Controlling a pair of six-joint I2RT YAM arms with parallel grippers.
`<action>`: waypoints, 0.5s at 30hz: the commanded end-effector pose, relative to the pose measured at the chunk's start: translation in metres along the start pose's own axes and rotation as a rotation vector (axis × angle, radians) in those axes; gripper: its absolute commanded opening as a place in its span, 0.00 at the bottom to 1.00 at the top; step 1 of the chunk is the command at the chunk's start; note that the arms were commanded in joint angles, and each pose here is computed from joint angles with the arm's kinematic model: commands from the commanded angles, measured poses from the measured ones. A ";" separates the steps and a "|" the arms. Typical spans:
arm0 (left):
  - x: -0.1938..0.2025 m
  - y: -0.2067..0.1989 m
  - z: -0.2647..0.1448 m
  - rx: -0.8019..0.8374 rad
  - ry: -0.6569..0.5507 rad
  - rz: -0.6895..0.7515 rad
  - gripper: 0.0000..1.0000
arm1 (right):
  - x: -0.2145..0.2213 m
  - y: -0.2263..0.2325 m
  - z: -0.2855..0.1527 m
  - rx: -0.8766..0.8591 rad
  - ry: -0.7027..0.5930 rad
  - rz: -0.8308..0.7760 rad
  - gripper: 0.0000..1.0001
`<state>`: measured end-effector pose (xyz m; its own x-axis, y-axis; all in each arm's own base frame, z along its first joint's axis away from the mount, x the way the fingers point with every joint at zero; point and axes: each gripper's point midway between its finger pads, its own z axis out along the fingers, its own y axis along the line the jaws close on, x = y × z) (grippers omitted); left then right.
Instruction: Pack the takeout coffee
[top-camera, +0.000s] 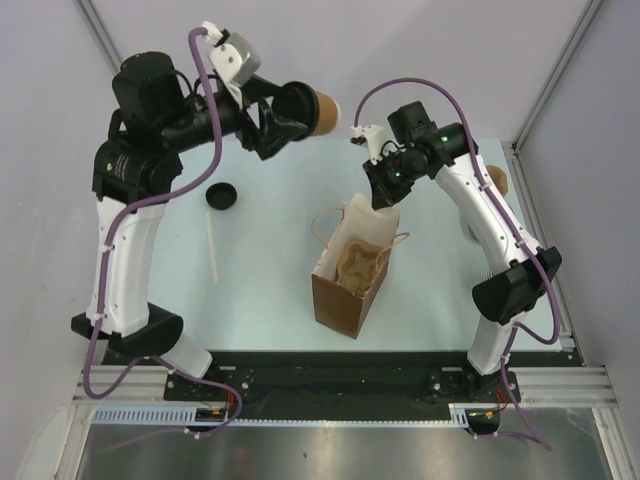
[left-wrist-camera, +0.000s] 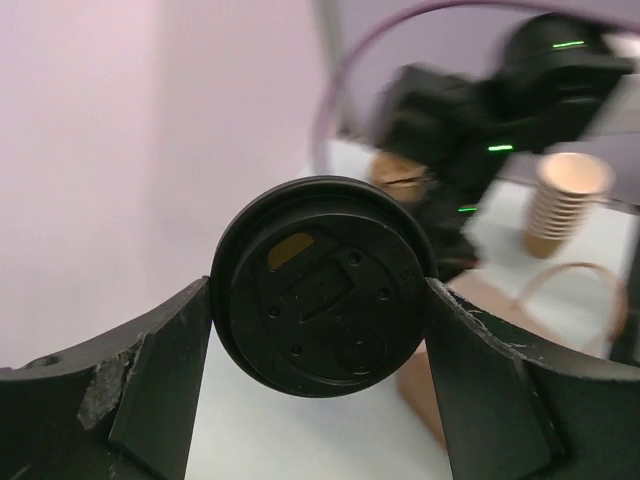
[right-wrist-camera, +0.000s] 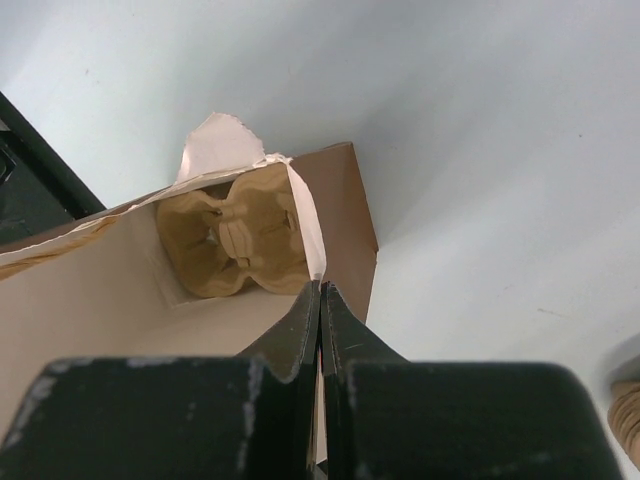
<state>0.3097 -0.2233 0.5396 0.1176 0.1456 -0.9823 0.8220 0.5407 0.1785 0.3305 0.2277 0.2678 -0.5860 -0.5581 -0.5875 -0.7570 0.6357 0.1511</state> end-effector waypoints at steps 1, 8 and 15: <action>0.008 -0.073 0.002 0.233 0.036 -0.034 0.00 | -0.012 -0.003 -0.009 0.018 -0.047 0.013 0.00; 0.070 -0.141 0.025 0.384 0.227 -0.028 0.00 | -0.011 -0.005 -0.009 0.013 -0.049 0.048 0.00; 0.123 -0.158 0.038 0.395 0.396 0.000 0.00 | -0.013 -0.001 -0.009 -0.011 -0.056 0.075 0.00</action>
<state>0.2153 -0.3268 0.4044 -0.0738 0.4165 -0.9061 0.9795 0.2011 0.0127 0.3343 0.2244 0.2683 -0.6256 -0.5184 -0.5829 -0.7223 0.6673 0.1818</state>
